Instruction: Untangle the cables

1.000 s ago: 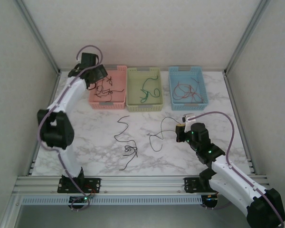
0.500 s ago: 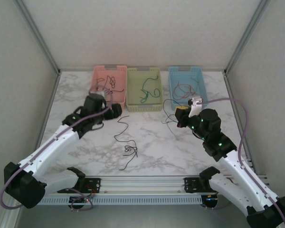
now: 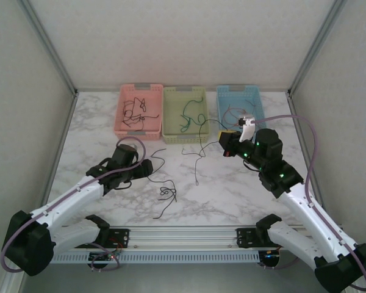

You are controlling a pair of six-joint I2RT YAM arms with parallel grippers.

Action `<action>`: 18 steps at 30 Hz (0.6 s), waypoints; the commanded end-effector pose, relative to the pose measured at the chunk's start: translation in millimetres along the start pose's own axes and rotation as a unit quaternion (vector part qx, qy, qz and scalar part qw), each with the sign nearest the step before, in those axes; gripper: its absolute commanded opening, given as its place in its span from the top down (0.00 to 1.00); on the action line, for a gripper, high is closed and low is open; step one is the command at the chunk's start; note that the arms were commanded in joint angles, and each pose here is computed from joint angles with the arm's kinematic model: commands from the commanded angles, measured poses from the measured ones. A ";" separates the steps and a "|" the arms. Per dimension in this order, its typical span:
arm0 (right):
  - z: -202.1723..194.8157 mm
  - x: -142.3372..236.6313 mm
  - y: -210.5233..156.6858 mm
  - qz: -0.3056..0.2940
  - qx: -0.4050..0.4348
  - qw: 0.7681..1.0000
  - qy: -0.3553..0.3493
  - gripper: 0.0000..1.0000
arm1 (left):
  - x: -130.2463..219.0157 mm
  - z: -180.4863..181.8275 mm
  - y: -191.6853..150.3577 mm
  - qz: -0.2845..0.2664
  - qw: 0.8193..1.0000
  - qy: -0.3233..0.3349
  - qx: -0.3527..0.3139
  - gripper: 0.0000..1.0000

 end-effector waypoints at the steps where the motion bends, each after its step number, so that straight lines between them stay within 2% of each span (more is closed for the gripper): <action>1: 3.9 0.1 0.5 0.005 -0.025 0.999 0.023 1.00 | 8.4 -9.1 2.5 -0.027 0.998 -0.058 0.000 0.27; 5: 4.8 -0.5 1.1 0.008 -0.049 0.998 0.026 1.00 | 28.6 -36.0 15.0 -0.068 0.983 -0.169 -0.038 0.27; 9: 7.2 -2.4 1.5 0.025 -0.070 0.997 0.033 1.00 | 61.3 -77.0 29.7 -0.108 0.954 -0.259 -0.109 0.19; 11: 8.6 -2.6 1.3 0.030 -0.082 0.995 0.040 1.00 | 77.9 -97.9 36.6 -0.127 0.933 -0.297 -0.158 0.14; 14: 12.4 -0.9 3.8 0.033 -0.093 0.994 0.051 1.00 | 88.3 -120.4 46.7 -0.138 0.912 -0.321 -0.215 0.11; 18: 19.4 0.8 9.5 0.036 -0.099 0.992 0.067 1.00 | 82.0 -144.1 62.0 -0.142 0.896 -0.321 -0.273 0.10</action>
Point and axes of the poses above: each hand's point on the last joint's axis, 136 mm out from that joint toward the fingers, its own x axis back along the fingers, its own z axis along the line the jaws close on, y = z × x, the point moved 10 cm from there along x, back along the fingers, and after that the axes turned 11 degrees about -x, right-handed, at the moved point
